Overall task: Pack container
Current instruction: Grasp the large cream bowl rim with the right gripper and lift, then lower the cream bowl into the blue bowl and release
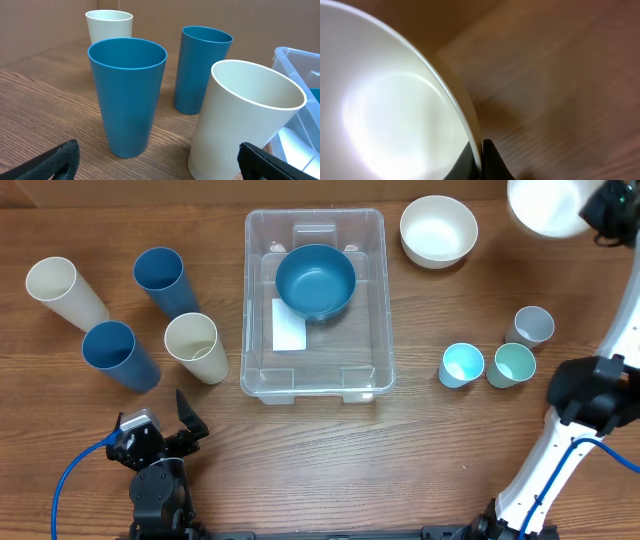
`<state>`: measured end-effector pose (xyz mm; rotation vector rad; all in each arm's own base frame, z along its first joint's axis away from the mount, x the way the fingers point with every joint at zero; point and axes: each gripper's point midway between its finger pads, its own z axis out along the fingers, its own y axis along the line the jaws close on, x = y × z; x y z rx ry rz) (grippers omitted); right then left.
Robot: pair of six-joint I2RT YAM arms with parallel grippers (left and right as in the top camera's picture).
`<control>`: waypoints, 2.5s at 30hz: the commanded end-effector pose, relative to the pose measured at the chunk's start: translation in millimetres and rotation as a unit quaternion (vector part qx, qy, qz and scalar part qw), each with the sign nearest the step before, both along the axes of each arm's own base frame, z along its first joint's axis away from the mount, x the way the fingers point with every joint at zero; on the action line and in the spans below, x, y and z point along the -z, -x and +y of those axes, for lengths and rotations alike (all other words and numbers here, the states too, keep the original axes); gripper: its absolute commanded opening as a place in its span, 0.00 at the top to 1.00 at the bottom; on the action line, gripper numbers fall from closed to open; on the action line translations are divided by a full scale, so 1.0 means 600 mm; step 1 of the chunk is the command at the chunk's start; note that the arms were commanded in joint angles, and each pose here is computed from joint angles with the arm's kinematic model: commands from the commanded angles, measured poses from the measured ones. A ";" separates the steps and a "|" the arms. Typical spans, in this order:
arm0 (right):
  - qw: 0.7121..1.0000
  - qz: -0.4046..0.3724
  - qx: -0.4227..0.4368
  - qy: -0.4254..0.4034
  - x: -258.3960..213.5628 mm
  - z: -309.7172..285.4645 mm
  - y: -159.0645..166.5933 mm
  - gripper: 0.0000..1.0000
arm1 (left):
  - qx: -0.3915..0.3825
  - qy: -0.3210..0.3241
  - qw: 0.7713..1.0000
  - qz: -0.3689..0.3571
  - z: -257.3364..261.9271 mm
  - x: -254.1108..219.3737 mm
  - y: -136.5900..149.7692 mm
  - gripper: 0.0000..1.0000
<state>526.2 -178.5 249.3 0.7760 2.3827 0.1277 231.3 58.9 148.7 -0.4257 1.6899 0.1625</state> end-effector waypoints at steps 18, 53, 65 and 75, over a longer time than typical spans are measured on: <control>0.924 0.042 -0.377 0.039 0.049 0.615 0.023 0.96 | -0.010 -0.011 1.000 0.002 0.007 0.000 0.003 0.00; 0.924 -0.016 -0.381 0.024 -0.002 0.646 0.008 0.41 | -0.010 -0.011 1.000 0.002 0.007 0.000 0.003 0.00; 0.990 0.003 -0.137 0.012 0.004 0.343 -0.056 0.38 | -0.010 -0.011 1.000 0.002 0.007 0.000 0.003 0.00; 0.995 0.059 -0.081 -0.008 0.183 0.277 -0.088 0.37 | -0.010 -0.011 1.000 0.002 0.007 0.000 0.003 0.00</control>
